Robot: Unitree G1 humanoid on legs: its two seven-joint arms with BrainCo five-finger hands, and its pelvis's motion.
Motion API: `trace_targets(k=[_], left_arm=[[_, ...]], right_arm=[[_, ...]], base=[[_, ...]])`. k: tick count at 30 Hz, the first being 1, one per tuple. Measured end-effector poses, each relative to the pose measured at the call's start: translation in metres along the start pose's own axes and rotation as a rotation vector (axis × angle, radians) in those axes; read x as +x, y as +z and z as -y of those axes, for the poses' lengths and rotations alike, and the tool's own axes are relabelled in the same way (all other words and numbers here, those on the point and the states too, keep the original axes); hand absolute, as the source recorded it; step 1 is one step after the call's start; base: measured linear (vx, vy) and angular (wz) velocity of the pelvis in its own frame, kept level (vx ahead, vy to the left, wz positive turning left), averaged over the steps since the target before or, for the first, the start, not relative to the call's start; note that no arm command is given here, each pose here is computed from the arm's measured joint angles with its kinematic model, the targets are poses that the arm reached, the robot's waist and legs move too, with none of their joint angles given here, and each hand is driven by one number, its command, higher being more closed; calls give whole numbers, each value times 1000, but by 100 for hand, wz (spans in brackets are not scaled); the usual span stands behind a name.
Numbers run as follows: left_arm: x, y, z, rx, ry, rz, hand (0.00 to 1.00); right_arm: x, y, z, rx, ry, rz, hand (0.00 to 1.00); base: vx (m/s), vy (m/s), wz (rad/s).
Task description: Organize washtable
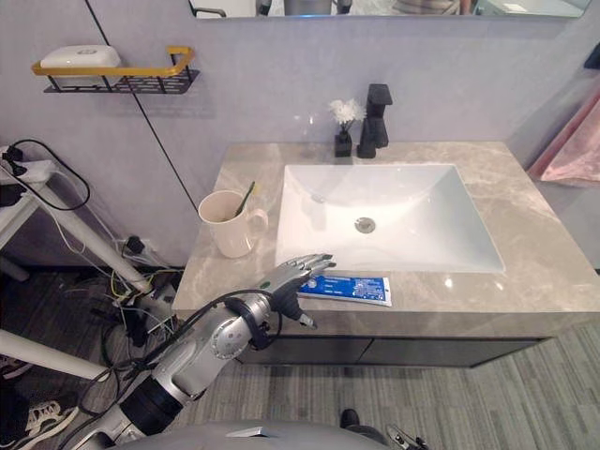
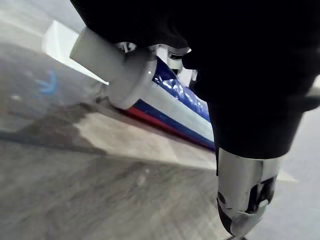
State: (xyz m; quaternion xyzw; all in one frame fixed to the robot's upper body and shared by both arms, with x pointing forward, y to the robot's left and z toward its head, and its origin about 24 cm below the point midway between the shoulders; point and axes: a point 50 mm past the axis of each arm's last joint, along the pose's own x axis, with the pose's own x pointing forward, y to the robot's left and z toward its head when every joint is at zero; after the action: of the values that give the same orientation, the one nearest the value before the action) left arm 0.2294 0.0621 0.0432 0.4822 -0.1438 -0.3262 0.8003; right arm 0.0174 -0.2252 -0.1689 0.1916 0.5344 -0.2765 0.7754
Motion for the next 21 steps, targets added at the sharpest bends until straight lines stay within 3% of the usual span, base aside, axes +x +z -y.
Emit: trace_targets(k=[4, 5, 21], left_arm=[[-1, -8, -1, -2, 11, -38, 0], [-1, -12, 2, -5, 1, -55, 100], [-2, -10, 1, 2, 20, -34, 100]], right_arm=[[0, 0, 0, 3, -1, -1, 0], [0, 0, 0, 5, -1, -1, 0], [0, -1, 0, 12, -4, -1, 0]], base=[[0, 0, 0], [0, 0, 0], [0, 0, 0]])
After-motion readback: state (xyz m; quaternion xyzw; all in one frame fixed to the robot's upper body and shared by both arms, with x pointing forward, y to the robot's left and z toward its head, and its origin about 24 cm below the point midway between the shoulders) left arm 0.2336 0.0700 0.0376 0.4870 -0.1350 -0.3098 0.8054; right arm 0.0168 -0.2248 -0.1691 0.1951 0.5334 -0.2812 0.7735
